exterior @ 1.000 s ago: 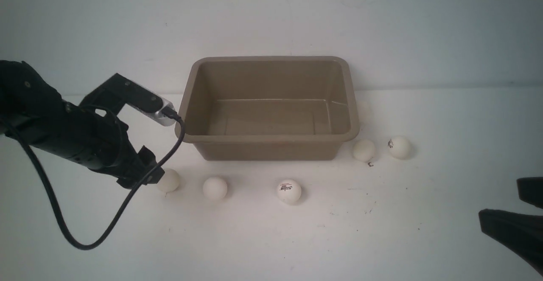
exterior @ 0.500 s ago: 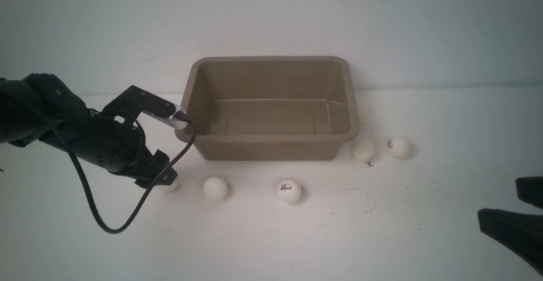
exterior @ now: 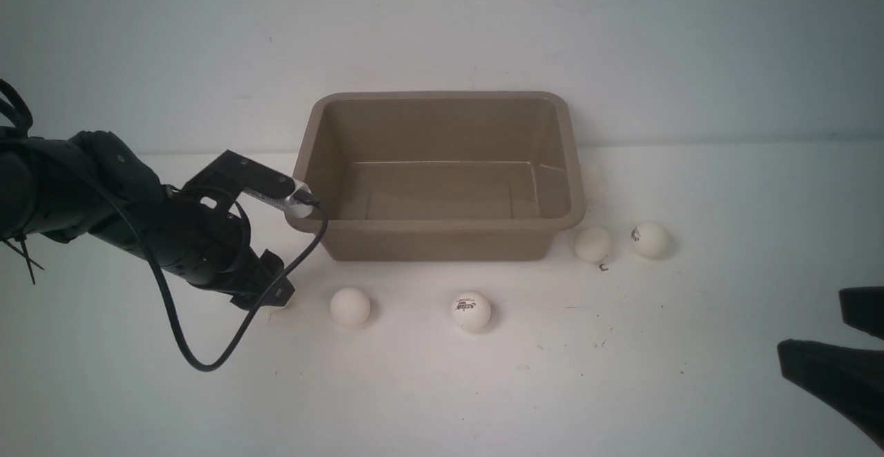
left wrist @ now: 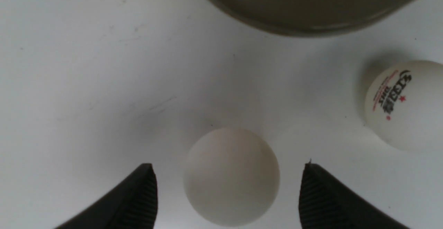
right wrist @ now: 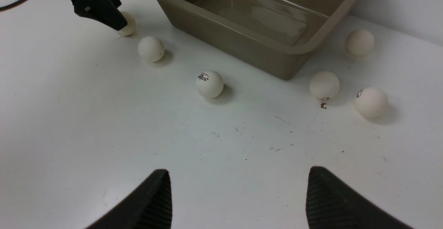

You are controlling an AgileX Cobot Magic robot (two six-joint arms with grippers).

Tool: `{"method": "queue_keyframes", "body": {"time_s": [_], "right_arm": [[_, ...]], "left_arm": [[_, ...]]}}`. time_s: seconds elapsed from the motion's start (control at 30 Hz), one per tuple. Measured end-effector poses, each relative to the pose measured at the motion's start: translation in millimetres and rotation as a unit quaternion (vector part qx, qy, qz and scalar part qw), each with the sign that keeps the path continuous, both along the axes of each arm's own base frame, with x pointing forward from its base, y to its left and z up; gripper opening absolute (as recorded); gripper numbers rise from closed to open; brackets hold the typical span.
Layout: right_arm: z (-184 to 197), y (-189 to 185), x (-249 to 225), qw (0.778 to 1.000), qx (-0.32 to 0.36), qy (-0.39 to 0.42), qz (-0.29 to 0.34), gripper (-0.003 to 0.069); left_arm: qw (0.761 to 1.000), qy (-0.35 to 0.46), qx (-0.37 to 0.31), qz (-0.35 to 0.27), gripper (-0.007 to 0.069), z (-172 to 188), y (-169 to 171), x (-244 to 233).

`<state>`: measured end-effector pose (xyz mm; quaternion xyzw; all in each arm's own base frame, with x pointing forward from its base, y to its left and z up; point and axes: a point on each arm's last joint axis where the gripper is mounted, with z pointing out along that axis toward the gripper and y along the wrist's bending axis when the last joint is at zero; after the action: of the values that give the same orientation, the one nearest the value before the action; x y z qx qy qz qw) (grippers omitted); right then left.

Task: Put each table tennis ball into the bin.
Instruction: Use the left arm to clamp the table tennis ball closest to it

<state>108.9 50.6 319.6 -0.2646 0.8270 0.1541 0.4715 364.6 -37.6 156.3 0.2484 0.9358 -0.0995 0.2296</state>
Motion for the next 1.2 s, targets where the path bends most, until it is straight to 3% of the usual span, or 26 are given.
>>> {"method": "queue_keyframes", "body": {"time_s": [0.1, 0.2, 0.3, 0.57, 0.7, 0.9, 1.03, 1.2], "right_arm": [[0, 0, 0, 1.000, -0.002, -0.002, 0.002, 0.0472], [0, 0, 0, 1.000, -0.002, -0.002, 0.002, 0.0472], [0, 0, 0, 1.000, -0.002, -0.002, 0.002, 0.0472], [0, 0, 0, 1.000, -0.001, -0.002, 0.003, 0.0472], [0, 0, 0, 1.000, -0.001, -0.002, 0.003, 0.0472], [1, 1, 0, 1.000, 0.002, -0.003, 0.004, 0.0472], [2, 2, 0, 1.000, 0.006, -0.007, 0.009, 0.0472], [2, 2, 0, 1.000, 0.008, -0.008, 0.012, 0.0472]], "left_arm": [[1.000, -0.001, 0.000, 0.002, 0.0484, -1, 0, 1], [1.000, -0.006, 0.000, 0.007, 0.0427, -1, 1, 2], [1.000, -0.004, -0.004, 0.008, 0.0312, -4, 0, 3], [1.000, -0.008, -0.003, 0.002, 0.0310, -4, -1, 5], [0.999, -0.010, 0.031, -0.033, 0.0310, 3, 3, 0], [0.996, -0.040, 0.081, -0.003, 0.0310, 47, 23, -13], [0.993, -0.089, 0.074, 0.015, 0.0310, 81, 24, -21], [0.986, -0.156, 0.032, -0.039, 0.0310, 104, -5, -22]]}}
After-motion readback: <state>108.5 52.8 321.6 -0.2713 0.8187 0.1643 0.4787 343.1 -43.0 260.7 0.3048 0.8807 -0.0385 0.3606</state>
